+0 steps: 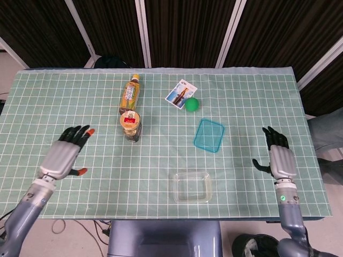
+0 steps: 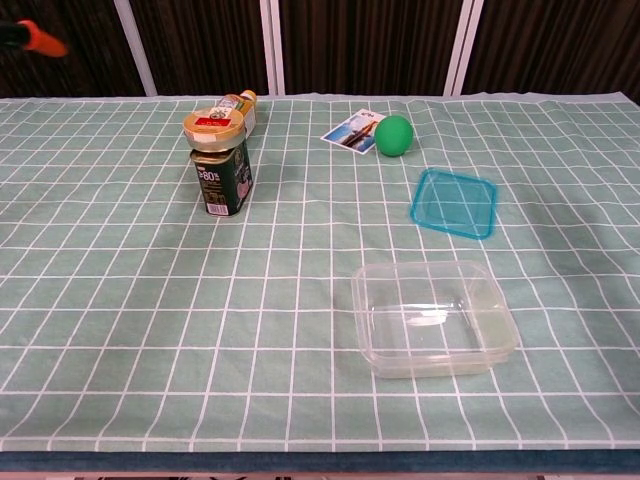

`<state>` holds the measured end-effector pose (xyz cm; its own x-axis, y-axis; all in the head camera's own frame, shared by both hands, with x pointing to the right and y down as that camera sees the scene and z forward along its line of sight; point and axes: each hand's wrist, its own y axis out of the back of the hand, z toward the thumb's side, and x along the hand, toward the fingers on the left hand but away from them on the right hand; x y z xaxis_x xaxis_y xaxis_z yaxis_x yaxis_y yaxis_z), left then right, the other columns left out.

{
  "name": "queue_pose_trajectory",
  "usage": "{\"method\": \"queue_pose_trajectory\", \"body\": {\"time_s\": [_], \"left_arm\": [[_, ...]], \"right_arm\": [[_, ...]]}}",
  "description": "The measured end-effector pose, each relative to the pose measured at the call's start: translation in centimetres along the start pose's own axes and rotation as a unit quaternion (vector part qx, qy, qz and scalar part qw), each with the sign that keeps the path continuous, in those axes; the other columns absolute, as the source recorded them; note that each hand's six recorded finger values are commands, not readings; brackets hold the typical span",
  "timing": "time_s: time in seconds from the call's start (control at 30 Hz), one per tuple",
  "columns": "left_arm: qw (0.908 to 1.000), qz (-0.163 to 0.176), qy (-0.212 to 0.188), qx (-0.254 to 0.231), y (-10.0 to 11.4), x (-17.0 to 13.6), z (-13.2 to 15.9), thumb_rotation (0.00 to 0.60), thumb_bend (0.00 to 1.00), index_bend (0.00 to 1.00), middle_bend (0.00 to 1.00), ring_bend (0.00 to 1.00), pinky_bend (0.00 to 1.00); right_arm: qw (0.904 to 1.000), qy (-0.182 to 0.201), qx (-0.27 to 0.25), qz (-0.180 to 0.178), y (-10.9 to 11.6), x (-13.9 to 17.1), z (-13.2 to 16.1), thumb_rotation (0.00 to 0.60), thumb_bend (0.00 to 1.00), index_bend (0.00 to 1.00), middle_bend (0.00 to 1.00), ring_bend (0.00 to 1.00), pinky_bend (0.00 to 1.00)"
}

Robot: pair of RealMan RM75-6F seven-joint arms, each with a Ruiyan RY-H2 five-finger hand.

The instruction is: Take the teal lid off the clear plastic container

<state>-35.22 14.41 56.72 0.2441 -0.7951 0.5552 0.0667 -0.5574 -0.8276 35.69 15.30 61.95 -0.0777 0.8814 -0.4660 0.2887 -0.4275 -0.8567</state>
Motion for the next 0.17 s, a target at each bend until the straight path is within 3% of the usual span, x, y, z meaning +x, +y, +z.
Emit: {"method": "queue_pose_trajectory", "body": {"time_s": [0.17], "left_arm": [[0.9964, 0.031, 0.077, 0.018, -1.8, -4.7, -5.2, 0.600, 0.00, 0.00, 0.00, 0.00, 0.07]], "right_arm": [[0.9983, 0.025, 0.043, -0.030, 1.4, 2.6, -1.8, 0.600, 0.35, 0.00, 0.00, 0.00, 0.00]]}}
